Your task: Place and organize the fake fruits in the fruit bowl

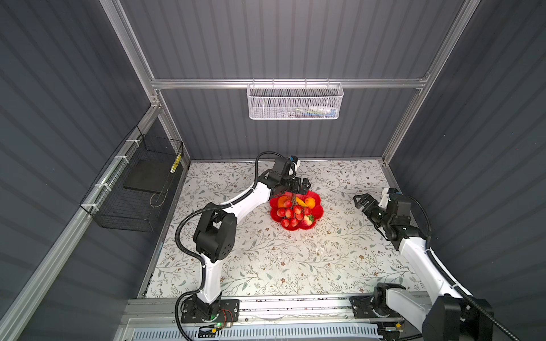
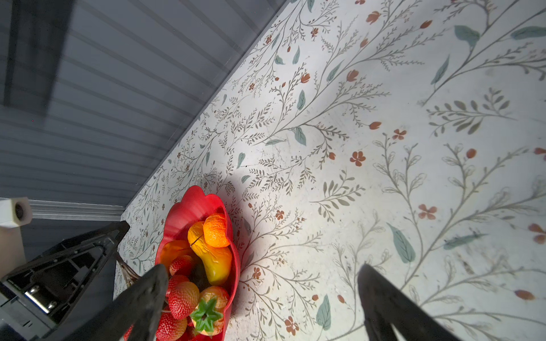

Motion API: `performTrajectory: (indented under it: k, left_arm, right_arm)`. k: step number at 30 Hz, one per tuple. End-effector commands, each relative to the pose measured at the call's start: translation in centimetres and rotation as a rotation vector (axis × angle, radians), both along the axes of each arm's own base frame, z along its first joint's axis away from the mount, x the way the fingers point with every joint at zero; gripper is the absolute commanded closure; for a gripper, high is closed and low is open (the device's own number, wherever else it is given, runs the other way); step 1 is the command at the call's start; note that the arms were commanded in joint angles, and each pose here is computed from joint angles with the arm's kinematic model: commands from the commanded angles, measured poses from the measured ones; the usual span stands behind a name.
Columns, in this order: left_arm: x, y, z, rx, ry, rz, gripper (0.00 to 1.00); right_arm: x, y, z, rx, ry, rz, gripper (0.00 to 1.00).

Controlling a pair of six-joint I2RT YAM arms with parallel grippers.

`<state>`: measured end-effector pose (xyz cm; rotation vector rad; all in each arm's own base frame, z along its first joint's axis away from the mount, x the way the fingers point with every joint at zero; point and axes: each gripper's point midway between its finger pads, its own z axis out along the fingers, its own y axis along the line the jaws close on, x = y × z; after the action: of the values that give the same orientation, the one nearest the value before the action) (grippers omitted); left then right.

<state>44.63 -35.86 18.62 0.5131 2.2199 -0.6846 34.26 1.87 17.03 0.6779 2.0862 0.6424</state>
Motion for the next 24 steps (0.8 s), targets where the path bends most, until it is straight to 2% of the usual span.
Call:
performTrajectory:
  k: [1, 3, 5, 7, 9, 12, 16, 19, 21, 24]
  left_arm:
    - [0.8, 2.9, 7.1, -0.026, -0.233, 0.109, 0.0]
    - [0.2, 5.0, 10.4, -0.041, -0.359, 0.169, 0.0]
    - [-1.0, 8.1, 12.0, -0.018, -0.456, 0.257, 0.0]
    - [-2.3, 11.6, 13.8, 0.028, -0.556, 0.356, 0.0]
    - [-3.8, 14.8, 13.5, 0.11, -0.613, 0.434, 0.0]
    - [-6.2, 20.0, 10.2, 0.279, -0.653, 0.559, 0.0]
    - [-8.5, 26.1, 3.1, 0.453, -0.587, 0.667, 0.0]
    - [-9.4, 29.2, -0.9, 0.493, -0.517, 0.712, 0.0]
    - [-9.9, 31.0, -2.3, 0.506, -0.51, 0.76, 0.0]
    - [-9.7, 32.8, -3.6, 0.443, -0.532, 0.797, 0.0]
  right_arm:
    - [0.7, -0.5, 1.1, -0.046, -0.025, 0.007, 0.01]
    - [1.1, -0.7, 0.9, -0.078, -0.019, 0.017, 0.01]
    - [1.3, -0.8, 0.8, -0.105, -0.011, 0.027, 0.01]
    - [1.7, -0.9, -0.1, -0.137, 0.004, 0.036, 0.01]
    - [1.8, -0.8, -0.4, -0.205, -0.013, 0.049, 0.01]
    - [1.4, -1.3, -1.2, -0.405, -0.018, 0.022, 0.01]
    - [0.2, -1.9, -0.6, -0.547, -0.185, -0.043, 0.01]
    - [-0.4, -3.2, 0.2, -0.656, -0.221, -0.091, 0.01]
    - [-0.6, -4.2, 0.4, -0.728, -0.218, -0.131, 0.01]
    - [-0.7, -5.2, -0.5, -0.79, -0.219, -0.168, 0.01]
